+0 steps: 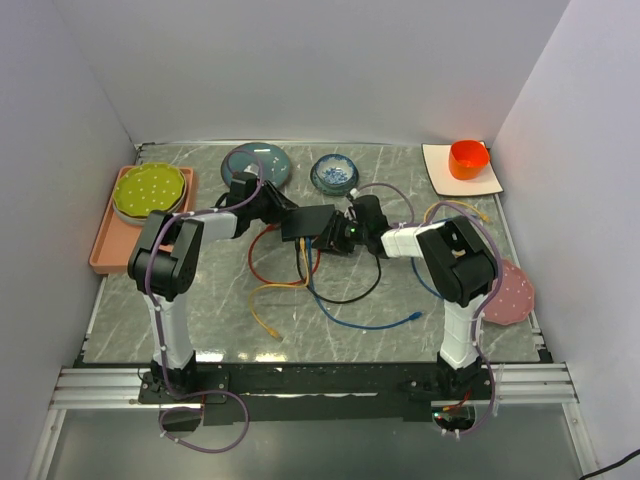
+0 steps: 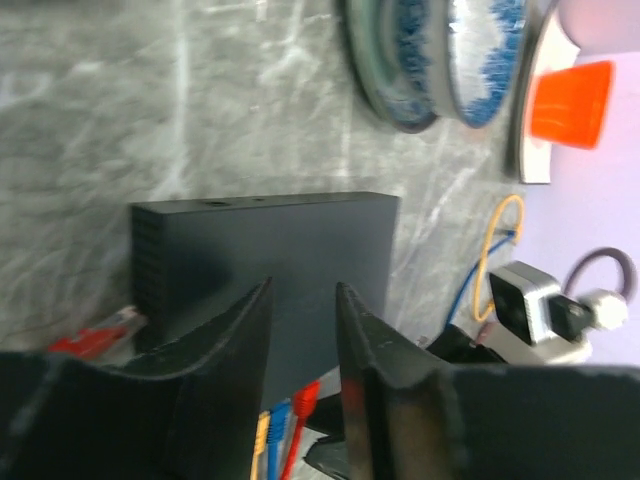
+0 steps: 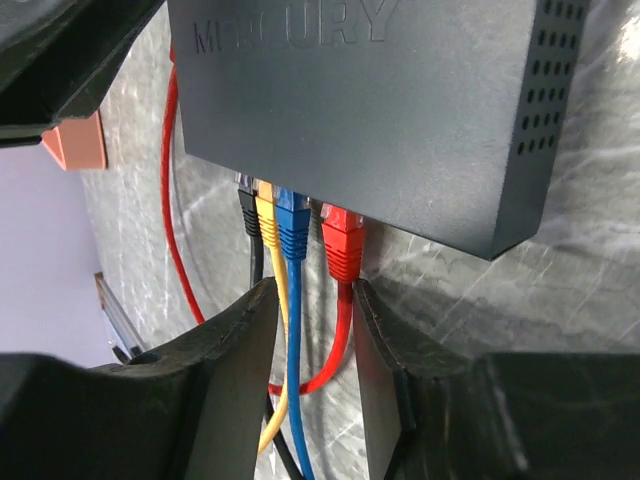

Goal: Pull the plug from the switch port

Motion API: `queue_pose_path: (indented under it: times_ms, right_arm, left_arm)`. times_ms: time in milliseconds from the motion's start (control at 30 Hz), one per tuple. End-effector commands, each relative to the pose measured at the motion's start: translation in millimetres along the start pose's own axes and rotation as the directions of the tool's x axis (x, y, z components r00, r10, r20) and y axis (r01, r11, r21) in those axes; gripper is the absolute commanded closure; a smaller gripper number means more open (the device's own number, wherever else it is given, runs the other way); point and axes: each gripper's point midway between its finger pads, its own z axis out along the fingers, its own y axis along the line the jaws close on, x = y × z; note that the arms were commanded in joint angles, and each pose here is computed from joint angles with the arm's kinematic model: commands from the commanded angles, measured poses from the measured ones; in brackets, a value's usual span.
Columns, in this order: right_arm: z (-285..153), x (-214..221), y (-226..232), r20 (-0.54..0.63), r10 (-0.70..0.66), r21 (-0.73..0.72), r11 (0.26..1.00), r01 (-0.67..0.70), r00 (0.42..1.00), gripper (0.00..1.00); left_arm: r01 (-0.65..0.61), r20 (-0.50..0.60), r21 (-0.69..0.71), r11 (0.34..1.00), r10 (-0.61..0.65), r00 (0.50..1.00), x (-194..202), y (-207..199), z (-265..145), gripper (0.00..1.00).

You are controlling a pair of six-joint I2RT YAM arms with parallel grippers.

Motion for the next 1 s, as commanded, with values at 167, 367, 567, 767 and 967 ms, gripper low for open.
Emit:
queue_pose_path:
  times_ms: [167, 367, 567, 767, 967]
  right_arm:
    - [1, -29, 2, 0.075, 0.034, -0.031, 0.999, -0.032, 0.997, 0.54]
    - [-3, -35, -7, 0.118, 0.067, 0.019, 0.997, -0.070, 0.991, 0.54]
    - [4, -40, -7, 0.107, 0.085, 0.010, 0.996, -0.086, 0.991, 0.55]
    - [10, -44, -10, 0.122, 0.100, 0.013, 0.995, -0.103, 0.987, 0.55]
    - [14, -49, -7, 0.131, 0.120, -0.006, 0.993, -0.120, 0.984, 0.59]
  left_arm:
    - [-0.054, 0.015, 0.147, 0.988, 0.052, 0.999, -10, -36, -5, 0.52]
    - [-0.034, -0.033, 0.165, 0.986, 0.040, 0.999, -4, -35, 4, 0.52]
    - [-0.017, -0.066, 0.160, 0.987, 0.028, 0.997, 1, -33, 14, 0.54]
    - [-0.004, -0.097, 0.134, 0.991, 0.017, 0.995, 12, -22, 20, 0.57]
    - [-0.001, -0.107, 0.114, 0.993, 0.013, 0.994, 17, -15, 21, 0.59]
